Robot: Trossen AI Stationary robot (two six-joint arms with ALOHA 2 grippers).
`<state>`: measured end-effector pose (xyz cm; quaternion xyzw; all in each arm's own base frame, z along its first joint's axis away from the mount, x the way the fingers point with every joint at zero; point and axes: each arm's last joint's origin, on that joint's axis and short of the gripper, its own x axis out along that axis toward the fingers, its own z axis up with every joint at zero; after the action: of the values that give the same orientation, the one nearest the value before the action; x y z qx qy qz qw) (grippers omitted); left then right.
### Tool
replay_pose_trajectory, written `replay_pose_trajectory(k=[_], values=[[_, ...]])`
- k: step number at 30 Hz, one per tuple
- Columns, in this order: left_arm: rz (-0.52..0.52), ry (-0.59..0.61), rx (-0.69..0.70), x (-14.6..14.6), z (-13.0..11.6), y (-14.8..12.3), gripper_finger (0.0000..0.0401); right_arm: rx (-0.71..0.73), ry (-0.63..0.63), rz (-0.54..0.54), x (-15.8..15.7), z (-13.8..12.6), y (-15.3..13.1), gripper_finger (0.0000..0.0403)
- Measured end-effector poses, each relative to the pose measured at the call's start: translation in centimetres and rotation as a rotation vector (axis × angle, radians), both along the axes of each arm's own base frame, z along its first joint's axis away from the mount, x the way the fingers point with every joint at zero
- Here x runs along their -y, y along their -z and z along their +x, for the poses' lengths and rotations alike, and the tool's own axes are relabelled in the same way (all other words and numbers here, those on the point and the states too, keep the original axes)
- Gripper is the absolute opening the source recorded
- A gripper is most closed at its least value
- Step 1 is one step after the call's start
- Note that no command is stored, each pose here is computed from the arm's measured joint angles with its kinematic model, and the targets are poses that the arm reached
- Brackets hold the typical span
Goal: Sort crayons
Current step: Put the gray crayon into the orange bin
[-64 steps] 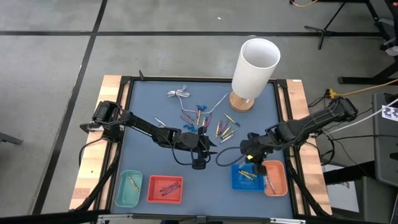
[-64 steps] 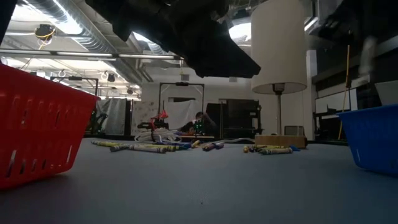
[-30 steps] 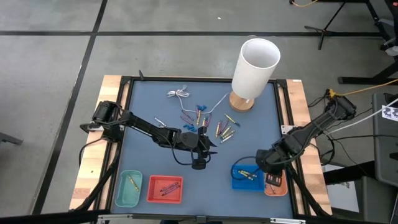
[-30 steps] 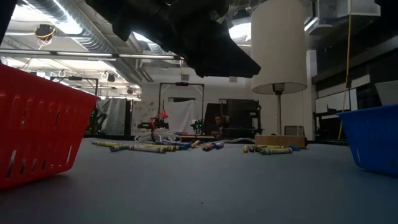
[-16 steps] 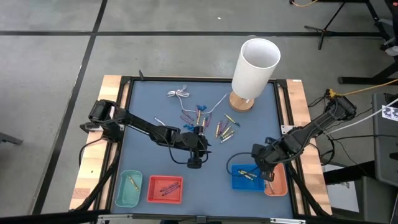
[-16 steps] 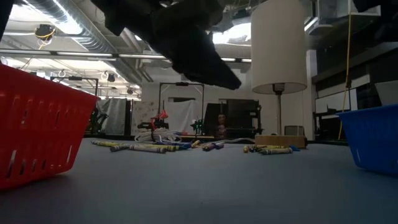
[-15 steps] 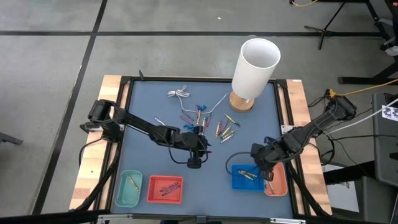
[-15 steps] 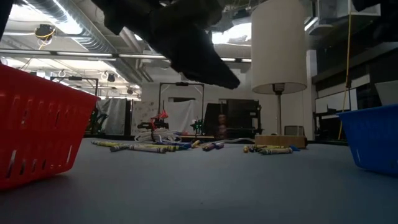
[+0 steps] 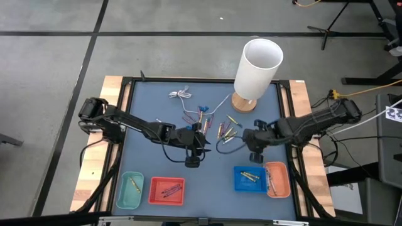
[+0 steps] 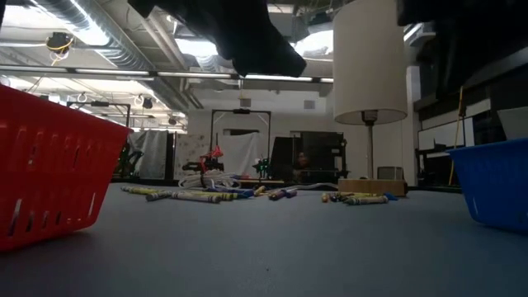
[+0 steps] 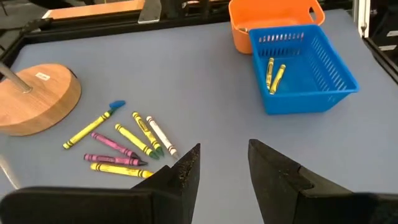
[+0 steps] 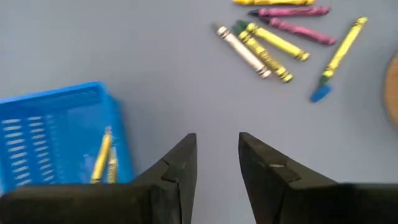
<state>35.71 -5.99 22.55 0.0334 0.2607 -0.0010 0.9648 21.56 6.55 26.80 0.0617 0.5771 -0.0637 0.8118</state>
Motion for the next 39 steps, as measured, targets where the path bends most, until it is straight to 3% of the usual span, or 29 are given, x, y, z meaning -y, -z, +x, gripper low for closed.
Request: replay_pose_trajectory(k=[9, 17, 24, 39], values=[[-0.015, -0.026, -0.091, -0.3, -1.7, -1.0, 0.0119, 0.044, -0.026, -0.074, 3.8, 1.3, 0.5, 0.0117], [-0.053, -0.066, -0.177, -0.5, -2.7, -0.9, 0.0119, 0.243, -0.197, -0.021, 5.5, 2.7, 4.8, 0.0117], [-0.066, -0.081, -0.204, -0.6, -2.9, -0.7, 0.0119, 0.348, -0.233, -0.047, 6.4, 2.5, 7.5, 0.0117], [-0.067, -0.081, -0.203, -0.6, -2.9, -0.7, 0.0119, 0.262, -0.233, -0.061, 6.5, 1.4, 11.2, 0.0117]])
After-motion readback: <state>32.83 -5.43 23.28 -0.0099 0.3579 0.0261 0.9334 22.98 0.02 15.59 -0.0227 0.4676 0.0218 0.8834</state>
